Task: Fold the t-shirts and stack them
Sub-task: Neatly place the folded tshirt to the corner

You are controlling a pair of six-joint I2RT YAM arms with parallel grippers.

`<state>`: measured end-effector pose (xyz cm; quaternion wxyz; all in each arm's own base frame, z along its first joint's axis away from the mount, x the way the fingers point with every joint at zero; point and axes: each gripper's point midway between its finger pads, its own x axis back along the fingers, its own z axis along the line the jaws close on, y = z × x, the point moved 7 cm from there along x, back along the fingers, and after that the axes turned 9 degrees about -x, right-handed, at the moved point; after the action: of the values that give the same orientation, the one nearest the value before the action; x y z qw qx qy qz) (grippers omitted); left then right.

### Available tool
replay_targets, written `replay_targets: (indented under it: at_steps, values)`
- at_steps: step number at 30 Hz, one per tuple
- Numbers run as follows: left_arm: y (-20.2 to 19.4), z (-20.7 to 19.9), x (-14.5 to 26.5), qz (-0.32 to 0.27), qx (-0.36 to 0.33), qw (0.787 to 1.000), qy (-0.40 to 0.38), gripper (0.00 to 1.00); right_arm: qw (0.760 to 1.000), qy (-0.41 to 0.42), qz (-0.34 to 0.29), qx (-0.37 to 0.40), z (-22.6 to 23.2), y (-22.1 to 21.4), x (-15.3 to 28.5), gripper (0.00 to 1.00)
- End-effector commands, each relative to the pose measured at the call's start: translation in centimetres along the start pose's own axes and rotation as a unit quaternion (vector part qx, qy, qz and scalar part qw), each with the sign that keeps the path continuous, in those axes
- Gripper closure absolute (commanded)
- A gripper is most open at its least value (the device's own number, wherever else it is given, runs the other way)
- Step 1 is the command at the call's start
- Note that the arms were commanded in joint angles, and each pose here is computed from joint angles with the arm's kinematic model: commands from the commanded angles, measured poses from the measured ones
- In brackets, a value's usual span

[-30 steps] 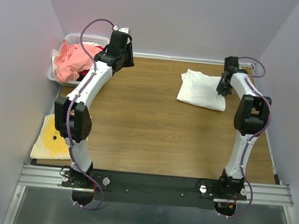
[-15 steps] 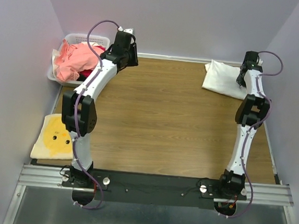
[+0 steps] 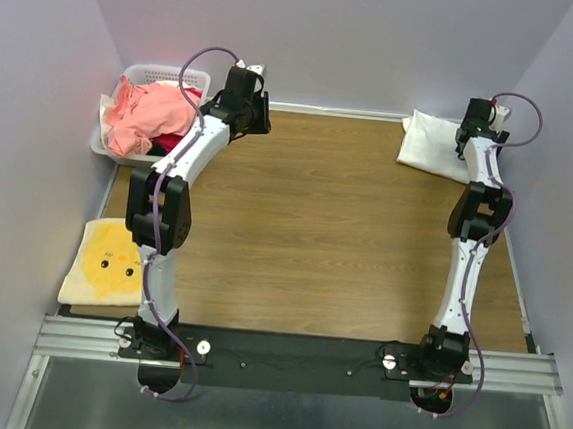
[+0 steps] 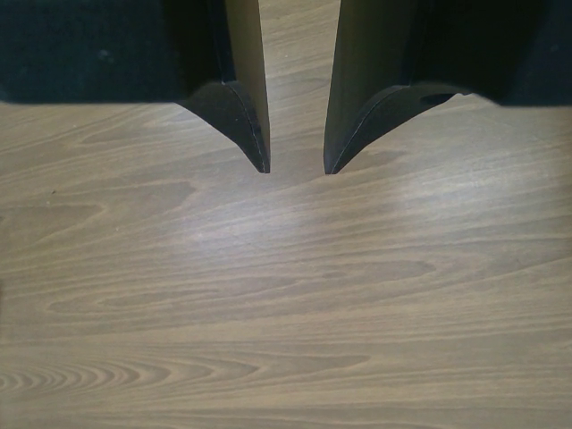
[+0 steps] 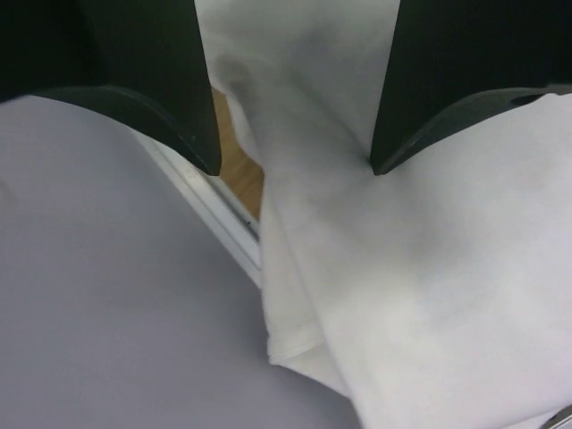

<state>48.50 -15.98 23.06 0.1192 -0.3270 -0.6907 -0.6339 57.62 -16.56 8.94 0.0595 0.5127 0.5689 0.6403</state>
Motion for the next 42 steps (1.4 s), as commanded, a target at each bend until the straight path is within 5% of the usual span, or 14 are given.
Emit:
replay_targets:
  at_steps: [1, 7, 17, 32, 42]
  values:
    - [0.7, -0.4, -0.2, -0.01, -0.017, 1.0, -0.021, 0.61, 0.998, -0.022, -0.054, -0.026, -0.7, 2.6, -0.1, 0.21]
    - [0.5, -0.4, -0.2, -0.017, -0.017, 0.999, -0.022, 0.61, 0.995, 0.031, -0.083, -0.038, 0.3, 5.9, 4.5, 0.2]
    - [0.6, -0.1, 0.4, -0.026, -0.013, 1.0, -0.004, 0.61, 0.988, 0.148, -0.037, 0.033, 9.2, -0.5, 12.0, 0.22]
    - [0.0, 0.5, 1.2, -0.024, -0.025, 0.999, 0.018, 0.61, 0.972, 0.211, 0.097, 0.028, 12.6, -8.9, 10.1, 0.3]
    - [0.3, 0.5, 1.0, -0.027, -0.027, 0.999, 0.017, 0.61, 0.973, 0.148, 0.166, 0.068, 8.6, -13.6, 10.7, 0.33]
